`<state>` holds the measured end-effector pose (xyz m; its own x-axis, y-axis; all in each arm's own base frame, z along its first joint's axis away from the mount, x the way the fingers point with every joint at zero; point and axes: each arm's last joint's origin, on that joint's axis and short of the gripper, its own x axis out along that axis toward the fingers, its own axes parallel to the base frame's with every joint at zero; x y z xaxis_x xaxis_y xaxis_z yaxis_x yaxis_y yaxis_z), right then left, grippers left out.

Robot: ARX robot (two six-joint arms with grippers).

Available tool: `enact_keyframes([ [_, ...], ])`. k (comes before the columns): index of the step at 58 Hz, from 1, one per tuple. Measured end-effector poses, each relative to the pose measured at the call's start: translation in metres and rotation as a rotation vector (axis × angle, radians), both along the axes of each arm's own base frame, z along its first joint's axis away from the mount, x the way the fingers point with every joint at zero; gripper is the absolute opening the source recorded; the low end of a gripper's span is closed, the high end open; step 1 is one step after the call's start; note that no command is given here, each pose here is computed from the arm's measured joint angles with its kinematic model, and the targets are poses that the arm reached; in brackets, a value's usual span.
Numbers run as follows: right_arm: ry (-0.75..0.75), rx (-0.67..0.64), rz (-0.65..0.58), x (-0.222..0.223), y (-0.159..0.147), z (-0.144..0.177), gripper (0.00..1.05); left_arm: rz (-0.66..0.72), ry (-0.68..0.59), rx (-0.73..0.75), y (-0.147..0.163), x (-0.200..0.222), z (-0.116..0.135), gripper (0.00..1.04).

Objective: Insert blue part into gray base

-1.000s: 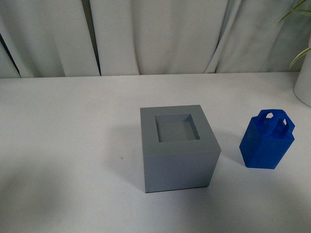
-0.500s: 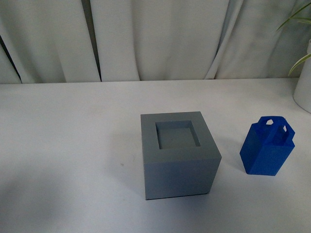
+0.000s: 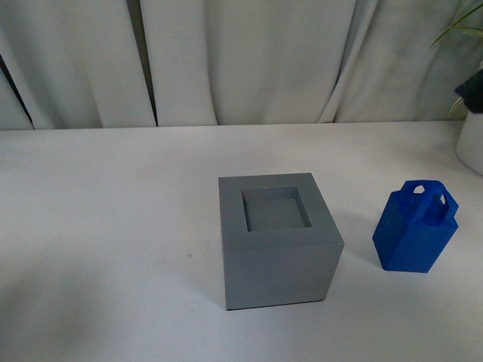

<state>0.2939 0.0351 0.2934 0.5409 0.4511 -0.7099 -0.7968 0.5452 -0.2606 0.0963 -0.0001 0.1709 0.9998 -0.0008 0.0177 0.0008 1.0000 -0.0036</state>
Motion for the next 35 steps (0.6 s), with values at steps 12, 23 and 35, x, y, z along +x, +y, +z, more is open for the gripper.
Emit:
enact_keyframes([
  [12,0.156,-0.173,0.183,0.01,0.013,-0.008,0.97,0.0,0.0,0.0,0.0,0.0,0.0,0.99],
  [23,0.252,-0.311,0.274,0.02,0.023,-0.029,0.97,0.0,0.0,0.0,0.0,0.0,0.0,0.99],
  [35,0.302,-0.366,0.294,0.034,0.029,-0.054,0.97,0.0,0.0,0.0,0.0,0.0,0.0,0.99],
])
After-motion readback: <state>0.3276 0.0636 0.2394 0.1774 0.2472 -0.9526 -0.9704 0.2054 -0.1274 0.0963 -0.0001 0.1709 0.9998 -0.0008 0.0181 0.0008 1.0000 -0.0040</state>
